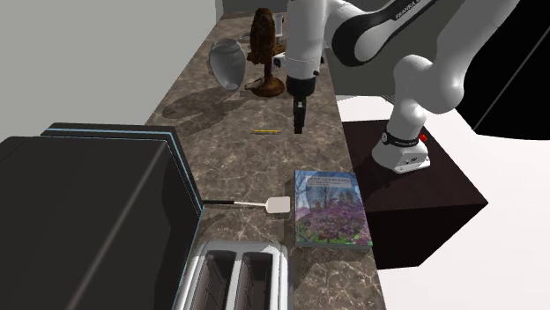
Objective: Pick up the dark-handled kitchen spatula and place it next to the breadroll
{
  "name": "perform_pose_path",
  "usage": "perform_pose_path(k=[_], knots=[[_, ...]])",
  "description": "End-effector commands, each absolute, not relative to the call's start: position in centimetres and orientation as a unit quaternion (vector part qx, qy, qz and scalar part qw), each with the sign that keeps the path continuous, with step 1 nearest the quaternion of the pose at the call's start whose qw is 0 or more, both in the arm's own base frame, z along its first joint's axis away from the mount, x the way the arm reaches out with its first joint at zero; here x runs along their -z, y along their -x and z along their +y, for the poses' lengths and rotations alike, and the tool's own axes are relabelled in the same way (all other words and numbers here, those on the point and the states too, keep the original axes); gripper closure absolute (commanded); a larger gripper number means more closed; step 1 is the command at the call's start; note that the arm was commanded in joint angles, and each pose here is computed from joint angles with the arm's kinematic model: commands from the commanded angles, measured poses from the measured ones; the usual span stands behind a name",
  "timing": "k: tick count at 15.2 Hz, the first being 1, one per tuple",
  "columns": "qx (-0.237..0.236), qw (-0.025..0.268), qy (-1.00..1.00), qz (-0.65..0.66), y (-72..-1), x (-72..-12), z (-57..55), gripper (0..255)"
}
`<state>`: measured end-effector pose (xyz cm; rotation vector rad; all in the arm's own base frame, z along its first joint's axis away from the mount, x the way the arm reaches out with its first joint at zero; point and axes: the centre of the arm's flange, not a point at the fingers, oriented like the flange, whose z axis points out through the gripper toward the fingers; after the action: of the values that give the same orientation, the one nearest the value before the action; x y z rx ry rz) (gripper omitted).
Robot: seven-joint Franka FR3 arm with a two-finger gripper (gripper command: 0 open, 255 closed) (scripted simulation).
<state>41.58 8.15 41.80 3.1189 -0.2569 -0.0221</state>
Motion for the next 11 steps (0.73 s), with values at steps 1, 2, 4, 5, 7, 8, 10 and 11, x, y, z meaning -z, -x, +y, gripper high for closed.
perform_pose_path(k=[1,2,4,5,7,8,10,11], knots=[[0.002,0.005,-0.997,-0.081,-43.1,-40.2,9.3,0],[0.000,0.005,-0.997,-0.081,-43.9,-39.4,9.9,0],[-0.003,0.005,-0.997,-0.080,-45.4,-37.7,11.1,0],[-0.005,0.005,-0.997,-0.079,-46.2,-36.9,11.7,0],[-0.009,0.004,-0.997,-0.079,-47.8,-35.2,12.9,0],[-0.011,0.004,-0.997,-0.078,-48.5,-34.4,13.5,0],[-0.014,0.004,-0.997,-0.077,-50.1,-32.7,14.7,0],[-0.016,0.004,-0.997,-0.077,-50.9,-31.9,15.3,0]])
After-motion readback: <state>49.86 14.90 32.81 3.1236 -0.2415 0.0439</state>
